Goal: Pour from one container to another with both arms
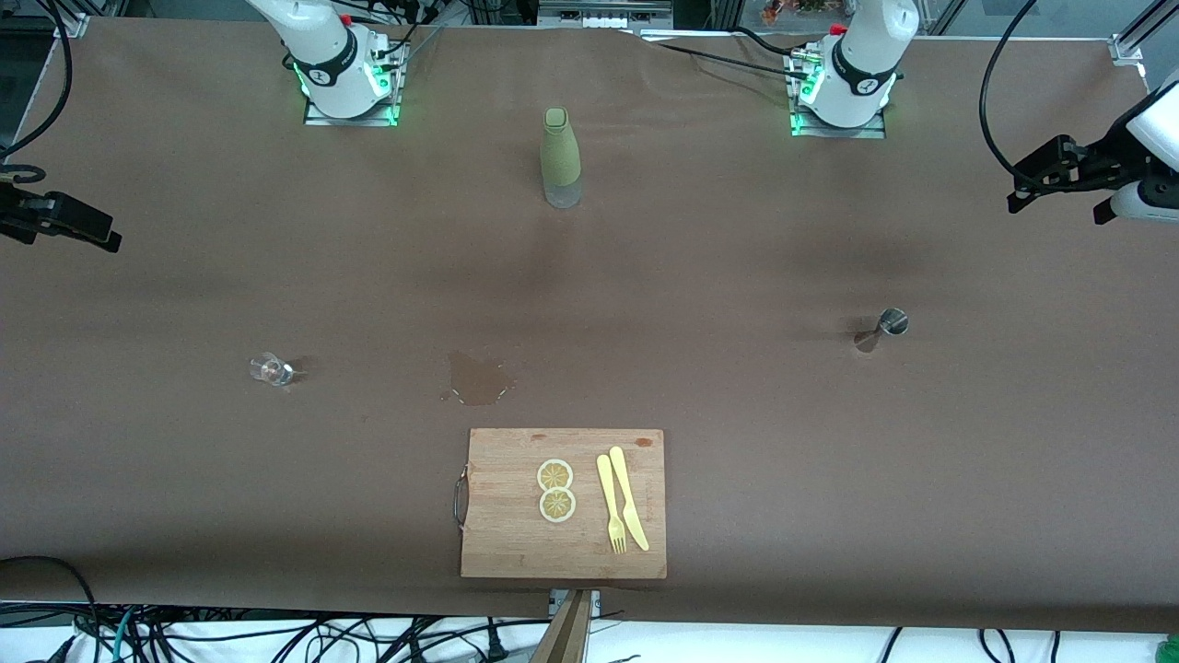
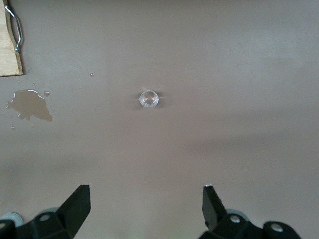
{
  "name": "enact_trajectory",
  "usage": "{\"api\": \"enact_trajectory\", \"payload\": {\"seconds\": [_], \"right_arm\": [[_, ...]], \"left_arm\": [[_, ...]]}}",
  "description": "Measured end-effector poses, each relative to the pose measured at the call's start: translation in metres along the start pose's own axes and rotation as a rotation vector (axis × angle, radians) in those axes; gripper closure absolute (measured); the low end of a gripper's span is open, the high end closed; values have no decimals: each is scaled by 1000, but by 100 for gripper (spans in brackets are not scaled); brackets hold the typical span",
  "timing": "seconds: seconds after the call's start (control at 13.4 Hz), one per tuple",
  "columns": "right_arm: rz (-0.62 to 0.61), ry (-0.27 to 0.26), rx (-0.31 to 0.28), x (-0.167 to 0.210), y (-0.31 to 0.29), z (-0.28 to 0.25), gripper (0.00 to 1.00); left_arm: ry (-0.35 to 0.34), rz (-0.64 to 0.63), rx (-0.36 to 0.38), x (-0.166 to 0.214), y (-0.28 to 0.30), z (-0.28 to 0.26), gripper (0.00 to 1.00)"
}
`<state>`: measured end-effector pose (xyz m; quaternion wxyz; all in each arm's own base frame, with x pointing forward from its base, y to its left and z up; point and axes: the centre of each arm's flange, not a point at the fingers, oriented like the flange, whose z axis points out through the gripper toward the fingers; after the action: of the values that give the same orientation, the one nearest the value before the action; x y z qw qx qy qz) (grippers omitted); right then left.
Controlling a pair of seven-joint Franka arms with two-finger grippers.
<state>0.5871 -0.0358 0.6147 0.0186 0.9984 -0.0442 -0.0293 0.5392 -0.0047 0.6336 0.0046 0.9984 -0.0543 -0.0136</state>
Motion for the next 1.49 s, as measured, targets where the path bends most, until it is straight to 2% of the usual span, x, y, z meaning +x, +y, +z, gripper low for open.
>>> {"api": "enact_trajectory", "payload": {"seconds": [0.15, 0.3, 1.12, 1.49], "right_arm": [[-5, 2, -1, 0, 0, 0, 0], [-6, 3, -4, 0, 0, 0, 0], [-7, 4, -7, 0, 1, 0, 0], [-7, 4, -7, 1, 1, 0, 0]], "left_arm": [[-60, -12, -6, -4, -6, 9, 0], [-80, -23, -8, -2, -12, 16, 0], [-95, -28, -9, 1, -14, 22, 0], [-112, -34, 15, 4, -20, 30, 0]]}}
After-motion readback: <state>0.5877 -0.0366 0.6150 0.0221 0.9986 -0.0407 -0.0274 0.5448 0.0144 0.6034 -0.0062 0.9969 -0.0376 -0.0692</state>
